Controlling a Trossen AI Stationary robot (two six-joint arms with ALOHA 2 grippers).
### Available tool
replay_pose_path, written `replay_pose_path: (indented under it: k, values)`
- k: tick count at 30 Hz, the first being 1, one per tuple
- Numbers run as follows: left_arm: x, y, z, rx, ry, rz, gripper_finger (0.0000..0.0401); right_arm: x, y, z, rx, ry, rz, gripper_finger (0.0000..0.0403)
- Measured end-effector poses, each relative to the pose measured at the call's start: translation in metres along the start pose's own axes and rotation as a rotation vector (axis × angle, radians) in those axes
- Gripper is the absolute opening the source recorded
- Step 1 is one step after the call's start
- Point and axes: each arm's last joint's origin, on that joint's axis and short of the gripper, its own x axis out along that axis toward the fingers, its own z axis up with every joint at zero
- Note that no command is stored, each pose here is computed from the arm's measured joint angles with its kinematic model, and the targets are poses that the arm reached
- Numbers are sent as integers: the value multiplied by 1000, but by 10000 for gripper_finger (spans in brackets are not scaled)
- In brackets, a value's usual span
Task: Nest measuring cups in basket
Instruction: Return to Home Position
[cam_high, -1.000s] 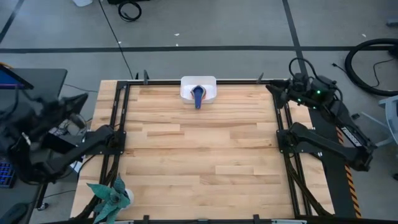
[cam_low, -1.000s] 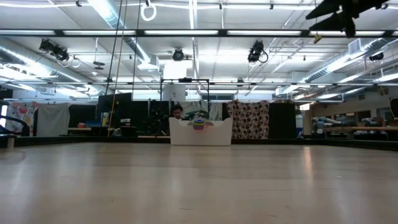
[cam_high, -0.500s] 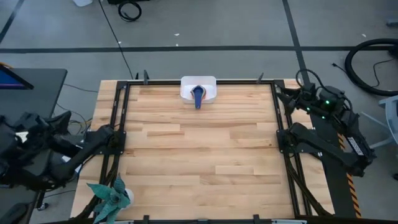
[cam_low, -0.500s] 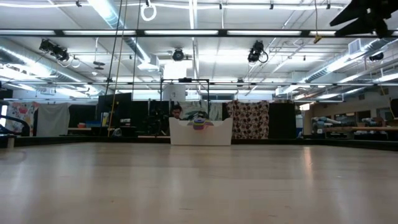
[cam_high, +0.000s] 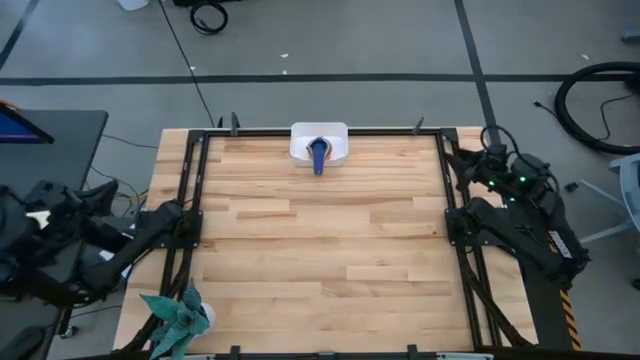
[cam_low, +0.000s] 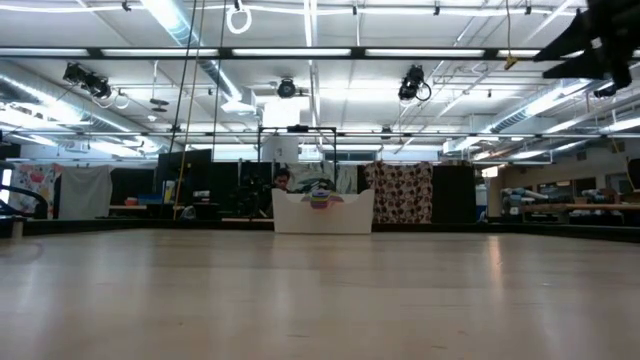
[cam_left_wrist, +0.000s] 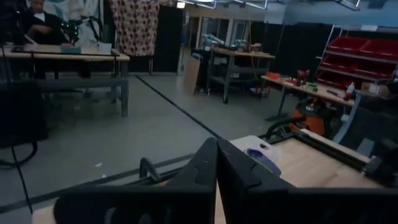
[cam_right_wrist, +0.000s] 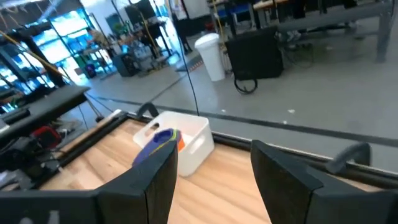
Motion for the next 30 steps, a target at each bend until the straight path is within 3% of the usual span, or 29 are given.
replay_pose_path:
  k: [6,11,15,19,24,30]
  values:
    - [39,-5,-10,8,75,-16,9,29,-4,-13,-11,-109,51,209]
    - [87,-15,-17,50,31,-191,9,47,-7,-25,-17,-163,136,209]
    - [125,-21,-27,70,-44,-256,9,57,-10,-36,-23,-164,166,209]
    - [159,-25,-49,82,-54,-337,9,67,-15,-50,-19,-152,158,209]
    - [193,-25,-83,65,-46,-361,9,75,-19,-61,-31,-172,164,209]
    - [222,-26,-118,47,-144,-422,9,82,-25,-75,-51,-144,128,209]
